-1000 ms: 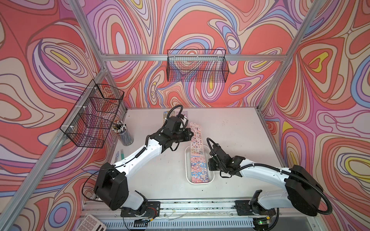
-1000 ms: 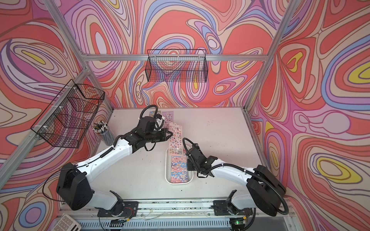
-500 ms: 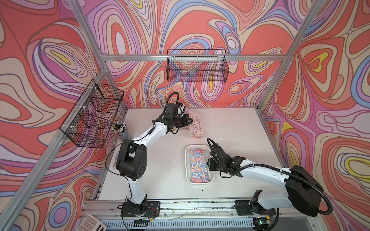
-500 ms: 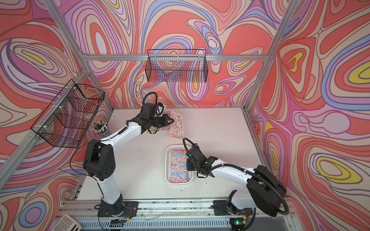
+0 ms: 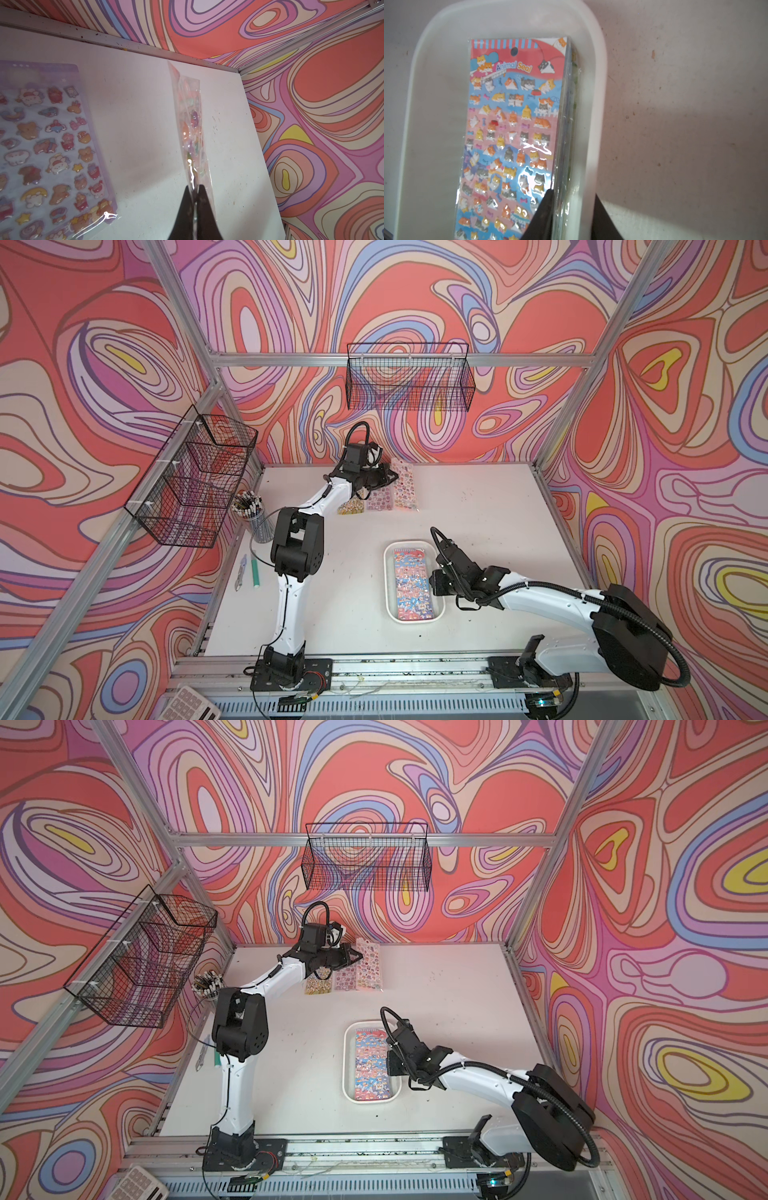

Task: Take the stickers out of the storage box
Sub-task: Place the sticker at the center of the board, then pick up the sticker from the storage box.

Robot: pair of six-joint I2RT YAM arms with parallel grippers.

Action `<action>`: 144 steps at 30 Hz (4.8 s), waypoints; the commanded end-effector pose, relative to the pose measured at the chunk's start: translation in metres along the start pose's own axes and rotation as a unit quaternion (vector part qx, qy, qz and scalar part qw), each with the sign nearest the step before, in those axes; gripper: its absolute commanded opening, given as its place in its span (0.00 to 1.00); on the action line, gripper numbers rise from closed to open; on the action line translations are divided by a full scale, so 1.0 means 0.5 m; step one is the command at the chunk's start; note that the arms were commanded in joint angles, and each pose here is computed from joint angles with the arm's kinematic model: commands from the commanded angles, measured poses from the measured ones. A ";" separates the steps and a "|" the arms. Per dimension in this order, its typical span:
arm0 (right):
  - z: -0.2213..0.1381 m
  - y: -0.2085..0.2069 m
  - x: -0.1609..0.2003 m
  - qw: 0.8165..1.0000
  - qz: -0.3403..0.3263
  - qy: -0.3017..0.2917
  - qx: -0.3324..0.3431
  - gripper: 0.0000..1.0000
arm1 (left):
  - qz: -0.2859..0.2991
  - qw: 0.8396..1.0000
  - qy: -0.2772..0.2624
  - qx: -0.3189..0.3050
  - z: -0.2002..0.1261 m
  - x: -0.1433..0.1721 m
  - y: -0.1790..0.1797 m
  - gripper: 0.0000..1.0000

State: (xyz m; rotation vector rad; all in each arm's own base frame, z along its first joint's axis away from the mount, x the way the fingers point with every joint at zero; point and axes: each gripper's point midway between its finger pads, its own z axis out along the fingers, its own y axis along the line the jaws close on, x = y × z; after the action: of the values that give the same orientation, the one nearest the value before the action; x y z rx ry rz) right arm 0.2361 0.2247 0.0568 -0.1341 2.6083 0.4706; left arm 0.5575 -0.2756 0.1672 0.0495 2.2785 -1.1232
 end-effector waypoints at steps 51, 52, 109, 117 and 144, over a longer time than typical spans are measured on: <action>0.024 0.010 0.032 0.999 0.001 0.023 -0.031 0.27 | 0.002 0.999 -0.001 -0.054 0.175 -0.033 0.193 0.01; 0.025 0.010 0.031 0.999 0.002 0.023 -0.030 0.27 | 0.002 0.998 -0.001 -0.056 0.176 -0.032 0.195 0.02; -0.020 0.012 -0.025 1.000 -0.005 -0.012 -0.002 0.36 | 0.093 0.992 -0.083 -0.018 -0.090 -0.101 -0.055 0.58; -0.069 0.017 -0.070 0.999 -0.016 -0.037 0.016 0.47 | 0.080 0.992 -0.086 -0.034 -0.233 0.018 -0.139 0.54; -0.066 0.106 -0.073 0.999 -0.034 -0.005 -0.022 0.55 | 0.002 0.982 0.070 -0.174 -0.367 0.525 0.014 0.45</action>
State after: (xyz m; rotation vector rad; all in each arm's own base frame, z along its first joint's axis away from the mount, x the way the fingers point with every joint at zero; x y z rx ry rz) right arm 0.2444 0.2541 0.1234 -0.2417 2.5635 0.4846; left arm 0.2402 -0.1829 0.1019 0.0184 2.6384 -0.6814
